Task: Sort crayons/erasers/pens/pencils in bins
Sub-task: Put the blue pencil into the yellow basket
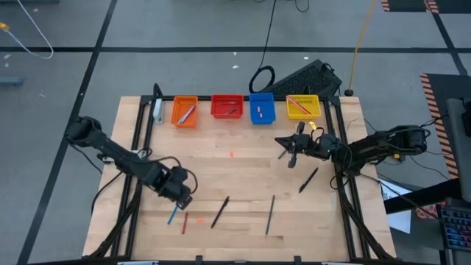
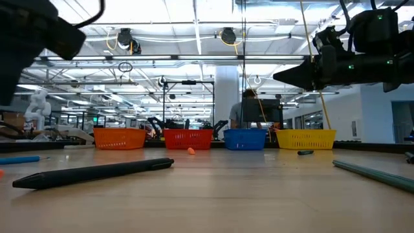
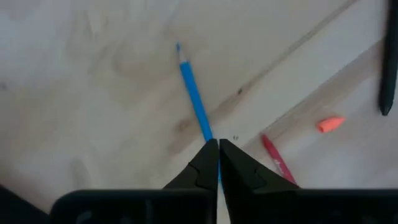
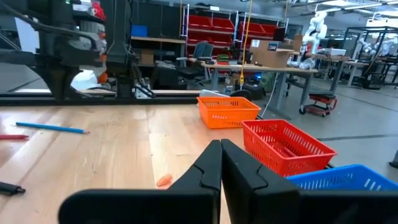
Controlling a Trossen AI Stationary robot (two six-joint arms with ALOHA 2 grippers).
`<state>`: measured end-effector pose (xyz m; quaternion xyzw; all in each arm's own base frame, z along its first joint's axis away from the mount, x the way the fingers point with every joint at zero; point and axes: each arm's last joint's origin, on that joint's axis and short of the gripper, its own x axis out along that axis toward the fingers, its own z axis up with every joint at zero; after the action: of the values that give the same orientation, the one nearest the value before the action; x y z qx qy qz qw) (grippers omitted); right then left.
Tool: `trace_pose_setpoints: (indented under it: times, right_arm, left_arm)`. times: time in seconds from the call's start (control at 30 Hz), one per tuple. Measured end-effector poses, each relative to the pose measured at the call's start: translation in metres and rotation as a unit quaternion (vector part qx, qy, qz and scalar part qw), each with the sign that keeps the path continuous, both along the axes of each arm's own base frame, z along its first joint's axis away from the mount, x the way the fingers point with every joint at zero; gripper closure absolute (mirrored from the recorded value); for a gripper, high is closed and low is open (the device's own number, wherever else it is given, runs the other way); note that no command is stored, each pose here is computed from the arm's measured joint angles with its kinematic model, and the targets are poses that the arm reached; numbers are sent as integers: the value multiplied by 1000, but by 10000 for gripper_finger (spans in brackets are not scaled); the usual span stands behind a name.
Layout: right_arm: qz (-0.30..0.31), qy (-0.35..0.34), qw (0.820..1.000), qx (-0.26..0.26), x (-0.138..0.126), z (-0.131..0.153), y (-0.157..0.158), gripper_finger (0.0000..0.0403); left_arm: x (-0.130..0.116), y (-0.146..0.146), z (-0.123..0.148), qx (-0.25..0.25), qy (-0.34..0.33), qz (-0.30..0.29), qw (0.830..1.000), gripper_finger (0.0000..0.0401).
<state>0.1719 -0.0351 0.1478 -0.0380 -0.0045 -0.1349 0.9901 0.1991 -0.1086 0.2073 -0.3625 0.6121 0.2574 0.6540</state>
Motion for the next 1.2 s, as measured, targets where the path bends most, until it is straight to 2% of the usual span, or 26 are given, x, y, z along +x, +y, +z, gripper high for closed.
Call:
trace_pose_setpoints:
  times: [0.27, 0.47, 0.57, 0.63, 1.2]
  right_arm:
    - [0, 2, 1000, 0, 0, 0, 0, 403]
    - [0, 2, 1000, 1, 0, 0, 0, 403]
    - [0, 2, 1000, 1, 0, 0, 0, 403]
    - [0, 2, 1000, 1, 0, 0, 0, 403]
    - [0, 5, 1000, 3, 0, -1, 0, 403]
  left_arm:
    - [6, -10, -16, 17, 21, 21, 999, 308]
    - [26, -10, -25, 13, -31, 19, 999, 268]
    - [34, -9, -28, 10, -49, 12, 999, 264]
    - [35, -8, -32, 12, -38, 12, 999, 263]
    - [19, -12, -43, 14, 26, 27, 999, 263]
